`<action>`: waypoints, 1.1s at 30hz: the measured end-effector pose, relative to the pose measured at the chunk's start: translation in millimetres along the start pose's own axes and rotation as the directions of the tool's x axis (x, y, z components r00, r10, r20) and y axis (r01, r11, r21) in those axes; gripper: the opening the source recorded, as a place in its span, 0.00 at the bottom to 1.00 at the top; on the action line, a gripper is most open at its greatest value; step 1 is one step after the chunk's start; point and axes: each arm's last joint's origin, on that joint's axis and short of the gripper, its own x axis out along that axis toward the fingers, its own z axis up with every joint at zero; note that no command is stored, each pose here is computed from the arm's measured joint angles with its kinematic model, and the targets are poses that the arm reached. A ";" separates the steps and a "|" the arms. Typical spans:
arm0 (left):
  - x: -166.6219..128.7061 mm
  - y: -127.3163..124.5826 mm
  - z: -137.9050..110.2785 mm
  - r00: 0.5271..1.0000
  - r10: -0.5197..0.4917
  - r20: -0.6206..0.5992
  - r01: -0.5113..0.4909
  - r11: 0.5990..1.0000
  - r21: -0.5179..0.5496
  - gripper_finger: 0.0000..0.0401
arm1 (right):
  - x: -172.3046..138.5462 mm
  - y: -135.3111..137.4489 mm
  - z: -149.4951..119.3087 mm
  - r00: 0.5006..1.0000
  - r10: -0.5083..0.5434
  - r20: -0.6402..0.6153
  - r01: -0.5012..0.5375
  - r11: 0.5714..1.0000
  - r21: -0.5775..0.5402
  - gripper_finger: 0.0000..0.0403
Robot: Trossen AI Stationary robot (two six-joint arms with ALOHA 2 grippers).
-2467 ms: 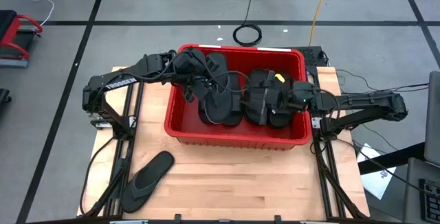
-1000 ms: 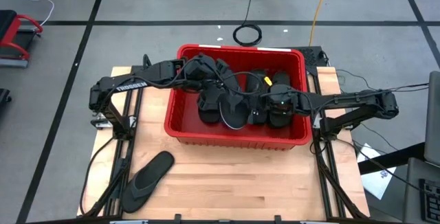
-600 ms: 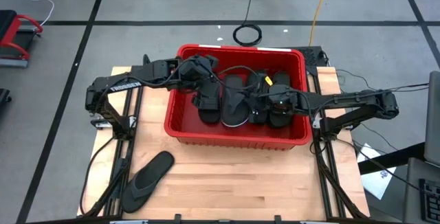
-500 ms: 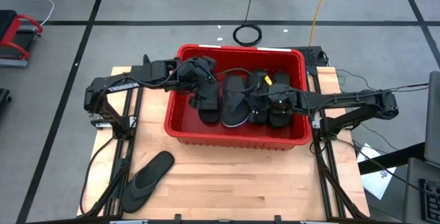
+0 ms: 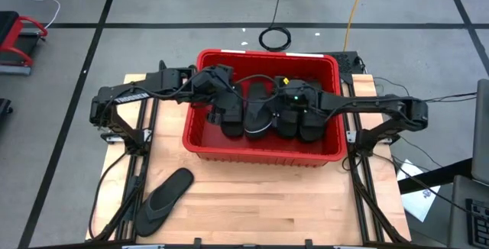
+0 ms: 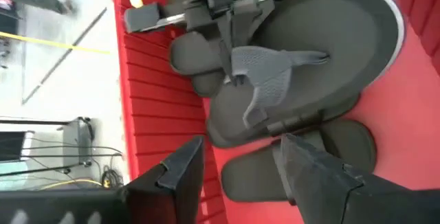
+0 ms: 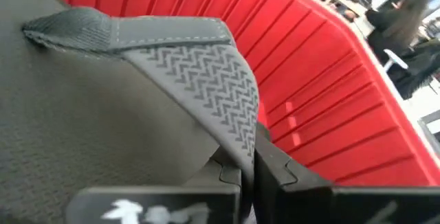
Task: Pick and place slides into bin
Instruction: Put the black slipper into the red organizer bin
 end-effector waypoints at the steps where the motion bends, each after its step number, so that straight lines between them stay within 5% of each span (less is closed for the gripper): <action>1: 0.4 -0.7 -0.6 1.000 -0.008 -0.006 0.008 1.000 -0.003 0.48 | 4.0 0.3 -2.9 1.000 0.011 -0.004 -0.011 1.000 -0.008 0.00; 13: 0.6 -5.5 -4.1 0.996 -0.083 -0.022 0.082 0.996 -0.042 0.48 | 35.0 11.4 -29.0 0.991 0.070 -0.114 -0.077 0.995 -0.058 0.00; 25: 0.5 -6.8 -5.7 0.995 -0.097 -0.038 0.095 0.994 -0.050 0.48 | 27.8 10.2 -27.0 0.989 0.084 -0.125 -0.082 0.996 0.018 0.10; 33: 0.5 -6.8 -5.7 0.995 -0.097 -0.037 0.095 0.994 -0.052 0.48 | 13.2 15.4 -28.9 0.964 0.187 -0.187 -0.178 0.982 0.066 0.20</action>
